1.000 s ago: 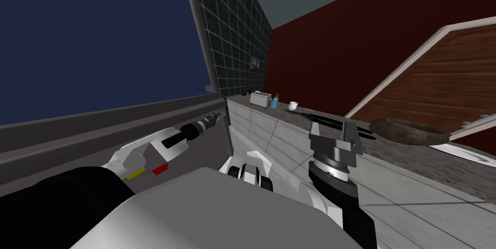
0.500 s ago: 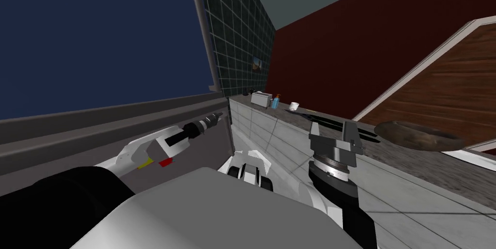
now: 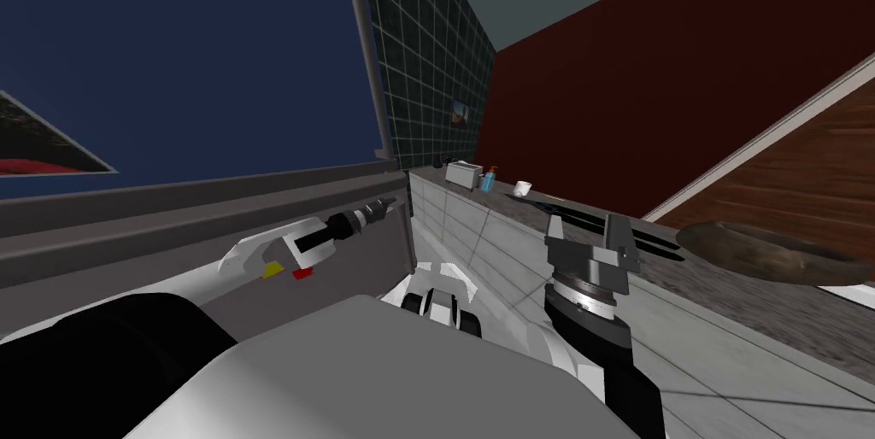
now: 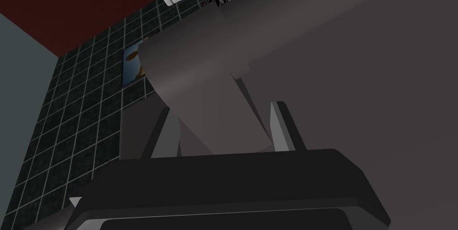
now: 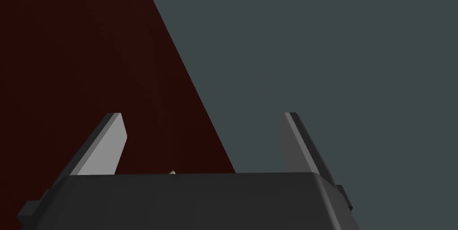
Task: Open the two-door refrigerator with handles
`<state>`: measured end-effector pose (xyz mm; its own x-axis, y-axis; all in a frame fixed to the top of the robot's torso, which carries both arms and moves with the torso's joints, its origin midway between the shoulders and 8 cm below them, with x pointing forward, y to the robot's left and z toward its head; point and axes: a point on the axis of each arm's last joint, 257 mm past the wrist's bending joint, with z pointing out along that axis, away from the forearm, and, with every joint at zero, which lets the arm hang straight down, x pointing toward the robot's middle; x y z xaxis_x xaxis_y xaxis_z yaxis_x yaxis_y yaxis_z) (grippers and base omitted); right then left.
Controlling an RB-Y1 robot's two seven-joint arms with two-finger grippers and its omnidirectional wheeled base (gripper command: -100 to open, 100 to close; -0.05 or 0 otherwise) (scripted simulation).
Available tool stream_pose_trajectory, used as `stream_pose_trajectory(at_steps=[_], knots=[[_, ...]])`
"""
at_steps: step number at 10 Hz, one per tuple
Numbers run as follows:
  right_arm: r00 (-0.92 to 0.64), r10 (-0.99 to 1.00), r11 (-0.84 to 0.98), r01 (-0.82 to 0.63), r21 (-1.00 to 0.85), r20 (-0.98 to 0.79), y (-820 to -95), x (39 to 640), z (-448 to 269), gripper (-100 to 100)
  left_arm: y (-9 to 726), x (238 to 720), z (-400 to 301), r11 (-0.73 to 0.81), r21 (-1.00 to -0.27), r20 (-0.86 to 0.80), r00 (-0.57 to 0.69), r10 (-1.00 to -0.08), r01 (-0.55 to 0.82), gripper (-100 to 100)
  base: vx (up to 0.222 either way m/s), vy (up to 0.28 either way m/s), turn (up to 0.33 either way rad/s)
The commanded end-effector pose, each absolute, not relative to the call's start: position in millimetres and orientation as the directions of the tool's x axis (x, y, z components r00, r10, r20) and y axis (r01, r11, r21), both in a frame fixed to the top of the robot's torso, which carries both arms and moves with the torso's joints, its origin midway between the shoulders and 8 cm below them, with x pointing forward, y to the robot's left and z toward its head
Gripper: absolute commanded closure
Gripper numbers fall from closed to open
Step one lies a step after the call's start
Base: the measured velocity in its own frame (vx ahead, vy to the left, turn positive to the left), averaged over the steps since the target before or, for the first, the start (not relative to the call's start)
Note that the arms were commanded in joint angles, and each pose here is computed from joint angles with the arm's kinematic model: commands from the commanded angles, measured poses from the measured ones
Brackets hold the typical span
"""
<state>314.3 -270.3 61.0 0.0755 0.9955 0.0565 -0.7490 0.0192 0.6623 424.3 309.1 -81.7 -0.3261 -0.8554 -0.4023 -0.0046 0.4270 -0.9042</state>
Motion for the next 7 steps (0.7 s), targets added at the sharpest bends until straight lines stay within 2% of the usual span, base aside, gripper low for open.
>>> stream_pose_trajectory(at_steps=[1, 3, 5, 7], knots=[[0.075, 0.996, 0.019, -0.749, 0.662, 0.057, -270.2, 314.3, 61.0, 0, 304.0, 426.3, -83.6, 0.432, -0.902, -0.407, -0.376, -0.833, 0.019, 100, -0.049, -0.086, 0.066], [0.075, 0.996, 0.019, -0.749, 0.662, 0.056, -270.3, 314.3, 61.0, 0, 295.6, 423.7, -79.0, 0.421, -0.906, -0.404, -0.398, -0.824, 0.048, 100, -0.015, -0.002, -0.010], [0.075, 0.996, 0.019, -0.749, 0.662, 0.056, -270.3, 314.2, 61.0, 0, 302.9, 430.1, -86.5, 0.440, -0.897, -0.412, -0.436, -0.800, 0.041, 100, -0.064, -0.111, 0.233], [0.075, 0.996, 0.019, -0.749, 0.662, 0.056, -270.2, 314.3, 61.0, 0, 289.8, 424.7, -79.9, 0.420, -0.904, -0.406, -0.471, -0.783, 0.082, 100, -0.040, -0.072, 0.023]])
